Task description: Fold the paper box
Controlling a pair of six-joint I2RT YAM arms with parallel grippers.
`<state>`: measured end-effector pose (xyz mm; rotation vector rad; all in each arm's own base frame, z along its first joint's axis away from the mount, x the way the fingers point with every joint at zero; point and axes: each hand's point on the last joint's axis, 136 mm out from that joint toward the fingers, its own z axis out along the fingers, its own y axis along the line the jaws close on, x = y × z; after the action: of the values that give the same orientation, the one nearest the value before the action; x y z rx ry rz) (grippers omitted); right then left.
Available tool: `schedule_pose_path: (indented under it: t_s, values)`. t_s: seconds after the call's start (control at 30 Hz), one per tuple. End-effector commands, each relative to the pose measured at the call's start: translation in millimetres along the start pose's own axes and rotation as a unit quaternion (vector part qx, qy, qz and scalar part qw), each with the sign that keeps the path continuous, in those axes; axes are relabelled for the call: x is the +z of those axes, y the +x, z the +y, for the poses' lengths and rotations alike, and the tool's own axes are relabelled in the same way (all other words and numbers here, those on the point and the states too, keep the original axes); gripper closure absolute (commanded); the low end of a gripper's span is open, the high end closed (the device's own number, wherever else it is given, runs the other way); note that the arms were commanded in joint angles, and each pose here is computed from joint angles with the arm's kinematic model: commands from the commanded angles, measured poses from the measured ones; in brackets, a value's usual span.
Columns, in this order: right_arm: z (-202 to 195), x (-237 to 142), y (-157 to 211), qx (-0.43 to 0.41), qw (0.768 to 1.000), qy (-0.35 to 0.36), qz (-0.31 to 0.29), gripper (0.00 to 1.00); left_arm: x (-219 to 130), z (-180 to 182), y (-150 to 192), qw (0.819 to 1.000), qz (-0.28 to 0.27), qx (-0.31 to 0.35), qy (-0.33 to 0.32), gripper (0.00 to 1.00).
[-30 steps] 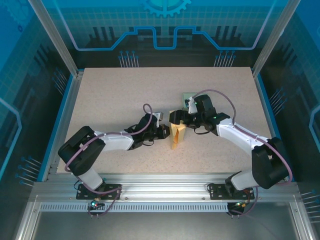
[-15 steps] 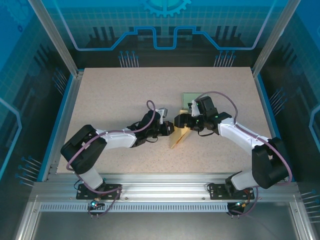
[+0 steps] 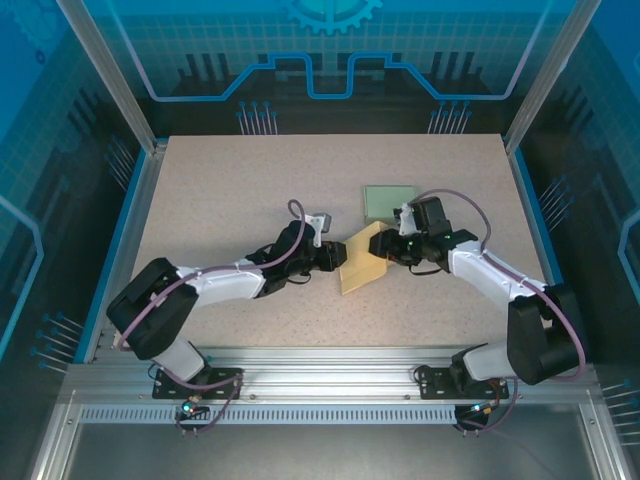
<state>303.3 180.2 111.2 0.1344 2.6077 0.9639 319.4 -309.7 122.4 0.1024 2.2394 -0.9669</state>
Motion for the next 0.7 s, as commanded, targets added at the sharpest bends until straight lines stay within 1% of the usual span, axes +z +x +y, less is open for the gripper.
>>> schedule_pose_path:
  t_s: [0.0,0.1,0.13,0.17,0.2,0.23,0.27,0.33,0.37,0.4,0.47,0.53,0.57,0.67]
  values:
    - [10,-4,1,0.018,0.999,-0.041,0.007,0.62,-19,3,-7,0.998,-0.031,0.061,-0.016,0.67]
    - [15,-6,2,0.035,0.997,-0.06,0.017,0.62,-36,-3,-9,0.989,-0.055,0.137,-0.001,0.59]
    - [17,-8,2,0.04,0.997,-0.065,0.02,0.62,-43,-8,-9,0.982,-0.072,0.175,0.015,0.58]
    - [19,-9,2,0.045,0.996,-0.071,0.023,0.62,-52,-14,-9,0.971,-0.096,0.217,0.034,0.57]
    - [21,-10,3,0.049,0.996,-0.074,0.026,0.62,-61,-21,-7,0.957,-0.118,0.257,0.057,0.48]
    - [22,-11,4,0.055,0.995,-0.077,0.03,0.62,-72,-28,0,0.937,-0.142,0.308,0.083,0.37]
    - [24,-13,4,0.059,0.995,-0.08,0.032,0.62,-84,-35,7,0.916,-0.167,0.348,0.106,0.28]
    - [25,-14,5,0.069,0.994,-0.082,0.035,0.62,-102,-39,20,0.884,-0.192,0.406,0.132,0.19]
    - [26,-14,6,0.075,0.993,-0.085,0.037,0.62,-107,-42,29,0.867,-0.194,0.436,0.141,0.16]
    - [27,-14,6,0.08,0.992,-0.089,0.039,0.62,-110,-44,37,0.854,-0.194,0.461,0.143,0.13]
    - [29,-14,8,0.091,0.99,-0.095,0.042,0.62,-110,-49,54,0.829,-0.176,0.514,0.134,0.05]
    - [29,-15,9,0.101,0.989,-0.097,0.044,0.62,-105,-52,65,0.805,-0.16,0.561,0.108,0.02]
    - [29,-15,10,0.106,0.989,-0.099,0.043,0.62,-102,-53,65,0.795,-0.164,0.578,0.087,0.01]
    - [30,-16,12,0.117,0.987,-0.101,0.039,0.62,-95,-53,60,0.777,-0.179,0.603,0.036,0.01]
